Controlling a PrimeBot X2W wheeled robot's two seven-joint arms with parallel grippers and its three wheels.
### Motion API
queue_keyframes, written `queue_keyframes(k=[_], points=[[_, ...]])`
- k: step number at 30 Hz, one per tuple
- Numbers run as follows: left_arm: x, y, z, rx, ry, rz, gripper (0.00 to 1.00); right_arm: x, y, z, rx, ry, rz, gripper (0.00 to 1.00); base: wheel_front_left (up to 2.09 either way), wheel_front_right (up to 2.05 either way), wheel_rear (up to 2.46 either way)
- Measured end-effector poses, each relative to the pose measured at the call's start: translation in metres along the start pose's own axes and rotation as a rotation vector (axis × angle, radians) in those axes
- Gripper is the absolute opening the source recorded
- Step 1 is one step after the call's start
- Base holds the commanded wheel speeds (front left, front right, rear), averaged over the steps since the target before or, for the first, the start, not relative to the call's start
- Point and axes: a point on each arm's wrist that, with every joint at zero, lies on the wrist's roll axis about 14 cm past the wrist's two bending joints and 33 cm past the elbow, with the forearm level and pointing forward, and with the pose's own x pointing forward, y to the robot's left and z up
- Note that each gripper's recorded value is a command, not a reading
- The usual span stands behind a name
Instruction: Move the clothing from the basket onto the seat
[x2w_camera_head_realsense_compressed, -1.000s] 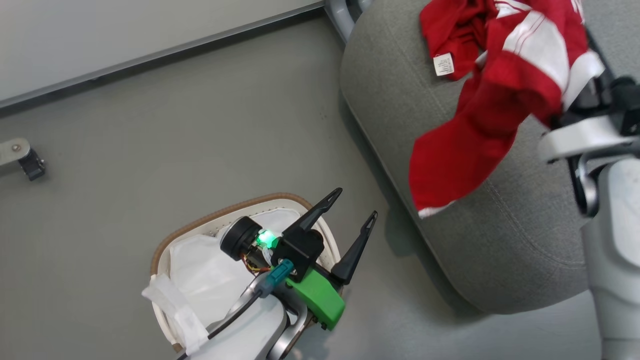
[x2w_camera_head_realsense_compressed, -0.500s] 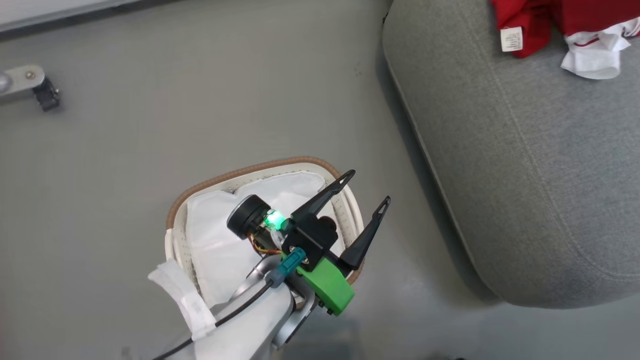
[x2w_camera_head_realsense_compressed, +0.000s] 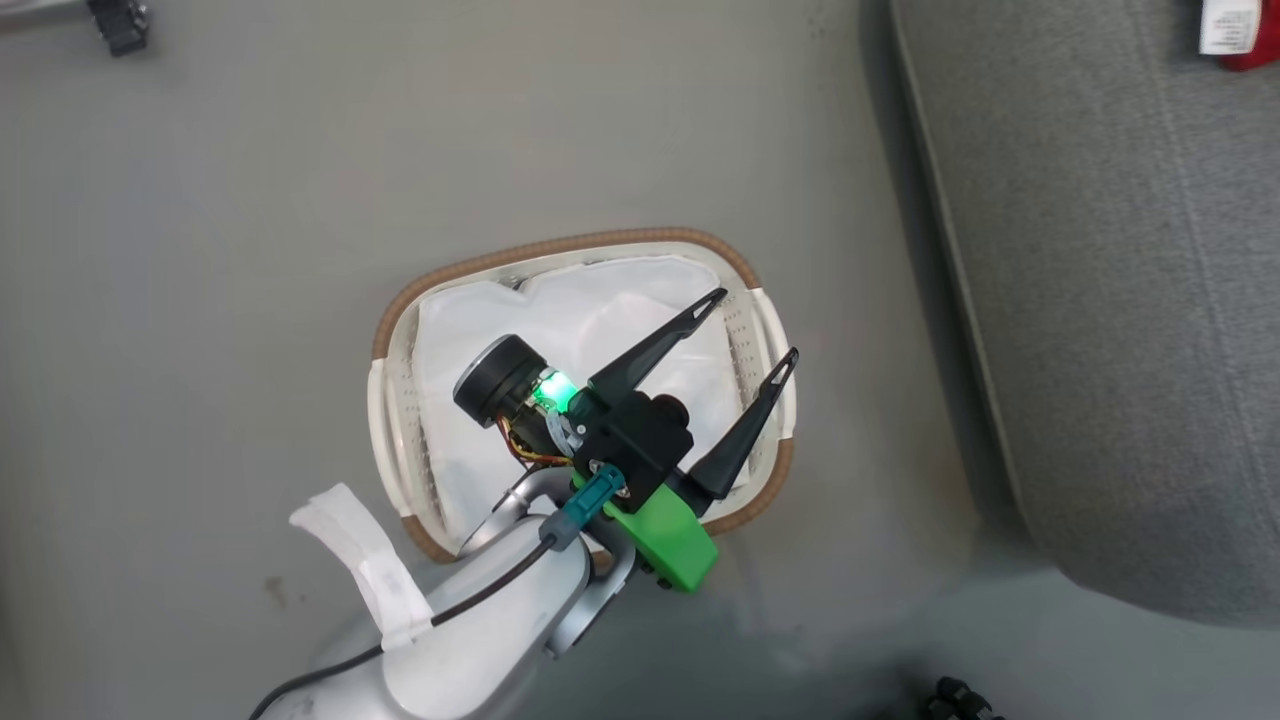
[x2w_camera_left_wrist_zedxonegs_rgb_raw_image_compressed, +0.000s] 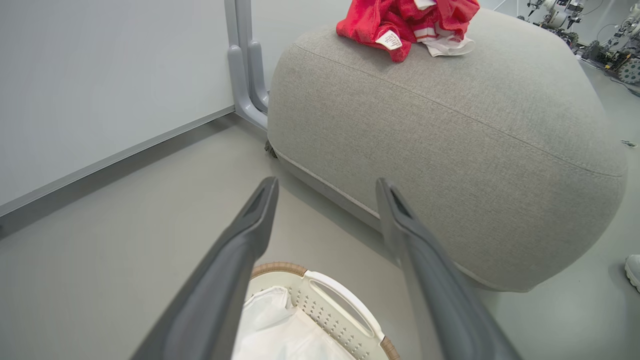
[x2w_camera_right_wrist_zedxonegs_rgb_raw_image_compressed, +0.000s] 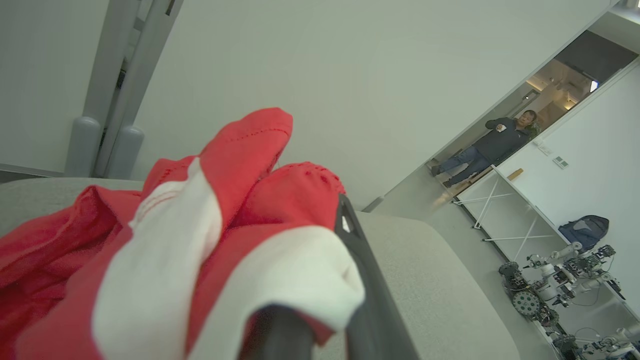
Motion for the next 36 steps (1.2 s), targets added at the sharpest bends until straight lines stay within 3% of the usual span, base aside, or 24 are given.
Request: queue_keyframes(k=[3,8,11,12,13,26,36], points=[[-0.002,0.011,-0.004,-0.005,0.008,0.024,1.00,-0.004,0.041,-0.042,0.043,0.085,0.057,0.00,0.00,0.00,0.00],[-0.008,0.024,-0.014,-0.006,0.031,0.055,1.00,-0.008,0.082,-0.074,0.040,0.144,0.123,0.00,0.00,0.00,0.00],[-0.008,0.026,-0.015,-0.006,0.034,0.063,1.00,-0.011,0.093,-0.079,0.043,0.148,0.141,0.47,0.00,0.00,0.00],[-0.008,0.026,-0.015,-0.006,0.032,0.063,1.00,-0.013,0.094,-0.079,0.041,0.145,0.144,0.87,0.00,0.00,0.00],[-0.007,0.025,-0.014,-0.006,0.030,0.060,1.00,-0.014,0.094,-0.078,0.040,0.142,0.145,1.00,0.00,0.00,0.00],[-0.003,0.019,0.009,-0.016,-0.024,0.088,1.00,-0.054,0.103,-0.064,0.079,0.098,0.186,1.00,0.00,0.00,0.00],[-0.013,0.014,0.039,-0.025,-0.090,0.152,1.00,-0.085,0.083,-0.030,0.120,0.015,0.189,1.00,0.00,0.00,0.00]])
